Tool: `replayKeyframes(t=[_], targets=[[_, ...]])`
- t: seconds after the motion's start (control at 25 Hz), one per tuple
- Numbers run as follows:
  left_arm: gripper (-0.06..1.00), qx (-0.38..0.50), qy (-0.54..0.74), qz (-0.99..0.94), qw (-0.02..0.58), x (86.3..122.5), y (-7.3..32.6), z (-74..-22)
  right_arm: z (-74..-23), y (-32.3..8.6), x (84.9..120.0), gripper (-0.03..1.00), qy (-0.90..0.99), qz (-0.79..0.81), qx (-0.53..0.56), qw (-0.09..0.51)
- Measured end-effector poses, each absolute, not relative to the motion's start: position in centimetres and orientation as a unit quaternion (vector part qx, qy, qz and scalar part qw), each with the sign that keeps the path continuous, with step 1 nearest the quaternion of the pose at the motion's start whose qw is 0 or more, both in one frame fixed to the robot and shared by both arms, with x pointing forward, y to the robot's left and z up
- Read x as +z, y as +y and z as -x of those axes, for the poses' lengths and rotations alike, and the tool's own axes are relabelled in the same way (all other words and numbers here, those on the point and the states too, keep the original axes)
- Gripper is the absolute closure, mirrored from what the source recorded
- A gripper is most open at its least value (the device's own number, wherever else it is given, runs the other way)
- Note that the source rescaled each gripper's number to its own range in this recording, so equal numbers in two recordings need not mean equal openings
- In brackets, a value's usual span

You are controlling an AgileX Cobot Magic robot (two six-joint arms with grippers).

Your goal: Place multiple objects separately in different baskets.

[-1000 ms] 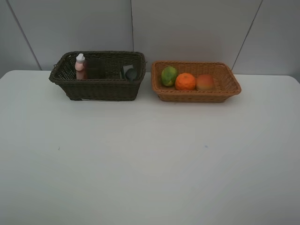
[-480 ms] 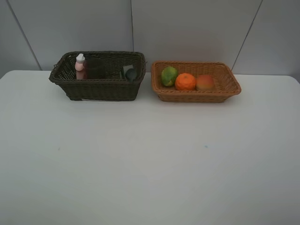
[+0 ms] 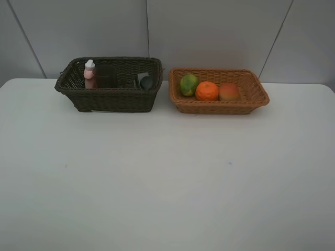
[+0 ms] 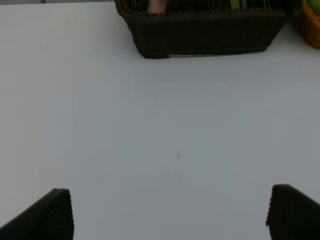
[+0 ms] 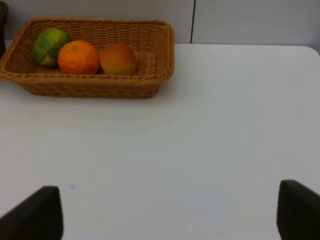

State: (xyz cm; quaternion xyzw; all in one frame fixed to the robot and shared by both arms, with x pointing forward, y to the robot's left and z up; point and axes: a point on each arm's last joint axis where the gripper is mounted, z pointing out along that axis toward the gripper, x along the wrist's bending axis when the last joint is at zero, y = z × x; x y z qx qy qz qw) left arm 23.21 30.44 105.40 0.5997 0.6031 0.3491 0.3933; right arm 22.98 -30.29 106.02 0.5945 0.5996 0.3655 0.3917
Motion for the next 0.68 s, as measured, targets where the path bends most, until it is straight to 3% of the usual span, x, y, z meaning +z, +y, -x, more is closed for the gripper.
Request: replayKeyframes(t=[0.68], targets=[[-0.06,0.357,0.614,-0.589,0.386,105.40,30.43,-23.19,-22.98,-30.30,106.02,0.10,0.600,-0.594,0.365,0.392]])
